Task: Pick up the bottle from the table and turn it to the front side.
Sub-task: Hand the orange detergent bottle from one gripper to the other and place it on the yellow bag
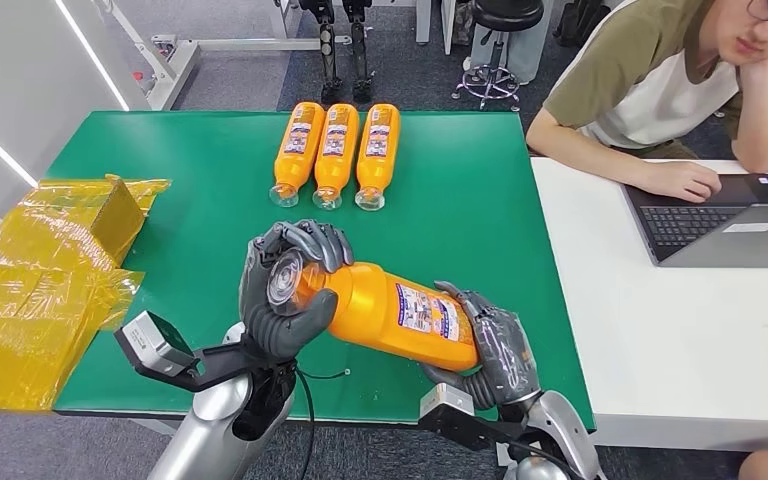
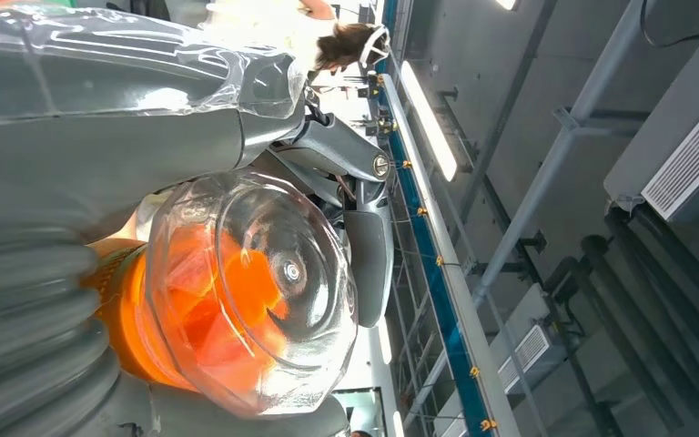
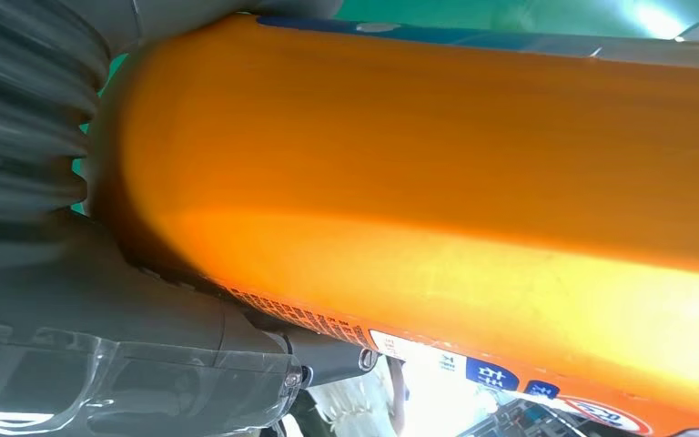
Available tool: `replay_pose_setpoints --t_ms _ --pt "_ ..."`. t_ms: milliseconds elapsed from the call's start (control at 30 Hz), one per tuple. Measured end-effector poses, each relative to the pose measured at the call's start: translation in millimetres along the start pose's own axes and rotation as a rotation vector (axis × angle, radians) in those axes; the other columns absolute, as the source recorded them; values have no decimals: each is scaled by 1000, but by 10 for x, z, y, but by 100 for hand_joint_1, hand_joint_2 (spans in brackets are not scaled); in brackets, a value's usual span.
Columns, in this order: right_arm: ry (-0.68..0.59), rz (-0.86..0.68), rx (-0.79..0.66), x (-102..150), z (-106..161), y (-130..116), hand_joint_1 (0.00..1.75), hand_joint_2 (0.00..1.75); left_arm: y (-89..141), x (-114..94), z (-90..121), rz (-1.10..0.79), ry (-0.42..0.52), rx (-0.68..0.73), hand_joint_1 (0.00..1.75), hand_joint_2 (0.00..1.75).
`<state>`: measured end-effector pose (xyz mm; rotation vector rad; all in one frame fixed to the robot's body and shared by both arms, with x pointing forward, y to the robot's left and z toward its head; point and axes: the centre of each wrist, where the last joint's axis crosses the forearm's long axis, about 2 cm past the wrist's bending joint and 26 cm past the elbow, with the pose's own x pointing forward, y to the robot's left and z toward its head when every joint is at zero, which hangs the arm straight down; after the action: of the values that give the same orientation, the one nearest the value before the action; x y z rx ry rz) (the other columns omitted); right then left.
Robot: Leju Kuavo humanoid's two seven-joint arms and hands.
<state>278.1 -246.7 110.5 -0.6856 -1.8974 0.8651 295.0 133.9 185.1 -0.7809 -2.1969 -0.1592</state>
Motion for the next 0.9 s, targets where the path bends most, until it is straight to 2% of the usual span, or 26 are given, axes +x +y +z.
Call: replay_pose_setpoints --t_ms 633,667,767,800,900 --pt "-2 -12 -11 7 -3 4 175 175 1 -1 -4 0 0 2 175 175" --pt "-5 -18 -16 10 -4 6 175 175 -1 -1 -5 0 -1 4 148 175" --pt "-10 -38 -39 38 -17 19 175 175 -15 -2 -16 -2 1 9 17 175" --pt "-13 -43 -47 56 -31 26 175 175 -21 -4 -17 -5 7 10 0 175" --pt "-25 -32 -59 127 -100 38 175 175 -43 -15 -7 -16 41 -9 0 175"
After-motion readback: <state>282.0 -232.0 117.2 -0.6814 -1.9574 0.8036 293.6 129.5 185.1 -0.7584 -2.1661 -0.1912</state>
